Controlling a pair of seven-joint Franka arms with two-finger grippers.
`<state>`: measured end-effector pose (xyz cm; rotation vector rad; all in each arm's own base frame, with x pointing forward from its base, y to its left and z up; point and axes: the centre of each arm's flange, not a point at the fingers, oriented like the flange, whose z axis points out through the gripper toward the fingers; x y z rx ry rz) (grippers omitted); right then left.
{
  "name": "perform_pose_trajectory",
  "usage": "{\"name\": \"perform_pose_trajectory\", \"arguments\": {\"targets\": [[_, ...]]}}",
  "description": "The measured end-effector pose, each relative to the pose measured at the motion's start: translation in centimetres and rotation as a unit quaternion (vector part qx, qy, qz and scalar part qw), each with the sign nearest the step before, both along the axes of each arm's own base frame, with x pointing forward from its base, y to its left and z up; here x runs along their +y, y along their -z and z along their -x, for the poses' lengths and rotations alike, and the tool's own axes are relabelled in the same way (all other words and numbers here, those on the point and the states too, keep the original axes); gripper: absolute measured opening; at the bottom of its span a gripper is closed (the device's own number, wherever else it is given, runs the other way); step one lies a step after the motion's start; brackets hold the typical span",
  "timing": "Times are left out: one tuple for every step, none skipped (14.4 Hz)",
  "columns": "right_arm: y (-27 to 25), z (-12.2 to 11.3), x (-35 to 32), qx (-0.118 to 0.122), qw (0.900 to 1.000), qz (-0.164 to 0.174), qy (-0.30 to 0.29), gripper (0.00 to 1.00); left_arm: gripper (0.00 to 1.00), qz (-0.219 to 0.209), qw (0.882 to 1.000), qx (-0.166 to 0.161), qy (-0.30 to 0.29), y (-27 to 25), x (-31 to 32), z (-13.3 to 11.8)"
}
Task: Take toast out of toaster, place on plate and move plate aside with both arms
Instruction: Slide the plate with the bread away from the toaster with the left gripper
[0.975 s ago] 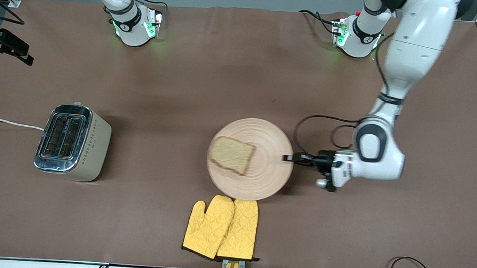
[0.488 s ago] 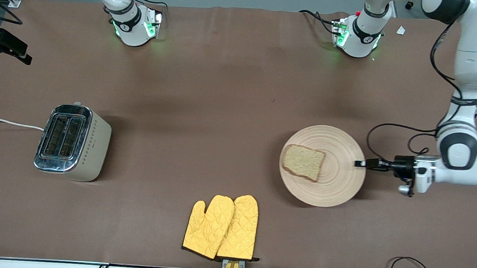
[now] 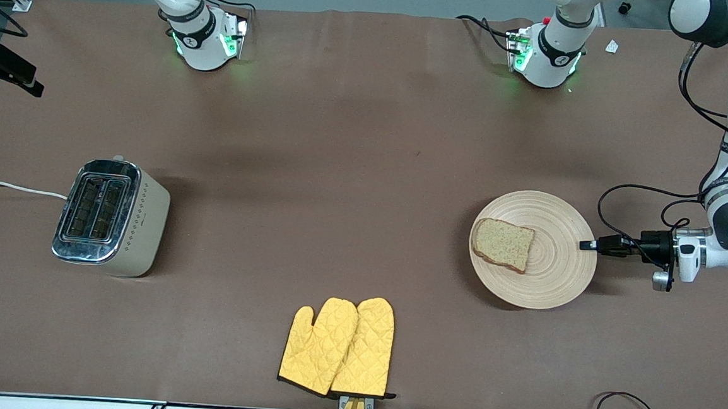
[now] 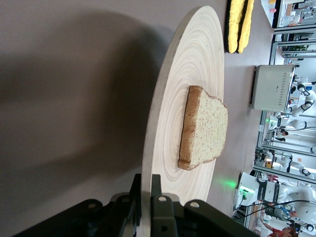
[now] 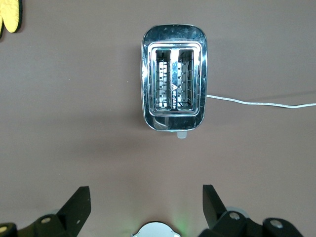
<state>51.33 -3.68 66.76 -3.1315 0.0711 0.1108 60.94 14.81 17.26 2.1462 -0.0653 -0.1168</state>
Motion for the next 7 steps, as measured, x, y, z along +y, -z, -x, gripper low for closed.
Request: {"name": "perform_pose_trajectory", "arguments": {"targets": [[0.0, 0.0, 0.0, 0.0, 1.0, 0.0, 0.0, 1.0, 0.09, 0.001, 1.0, 0.002, -0.002, 0.4, 0.2, 0.1], [0.0, 0.0, 0.1, 0.0, 1.0, 0.0, -0.001, 1.0, 0.09, 0.002, 1.0, 0.005, -0.004, 0.7, 0.4, 0.2], [0.0, 0.0, 0.3, 0.0, 1.0, 0.0, -0.002, 1.0, 0.09, 0.003, 1.0, 0.007, -0.006, 1.0, 0.7, 0.4], [0.0, 0.0, 0.4, 0.0, 1.0, 0.0, -0.004, 1.0, 0.1, 0.004, 1.0, 0.009, -0.008, 1.5, 1.1, 0.6], [0.0, 0.0, 0.6, 0.0, 1.0, 0.0, -0.005, 1.0, 0.12, 0.007, 1.0, 0.009, -0.009, 1.9, 1.5, 0.9], [0.0, 0.0, 0.7, 0.0, 1.0, 0.0, -0.006, 1.0, 0.2, 0.011, 1.0, 0.007, -0.01, 2.4, 2.0, 1.2], [0.0, 0.0, 0.9, 0.0, 1.0, 0.0, -0.008, 1.0, 0.29, 0.014, 1.0, 0.006, -0.011, 2.8, 2.6, 1.5]]}}
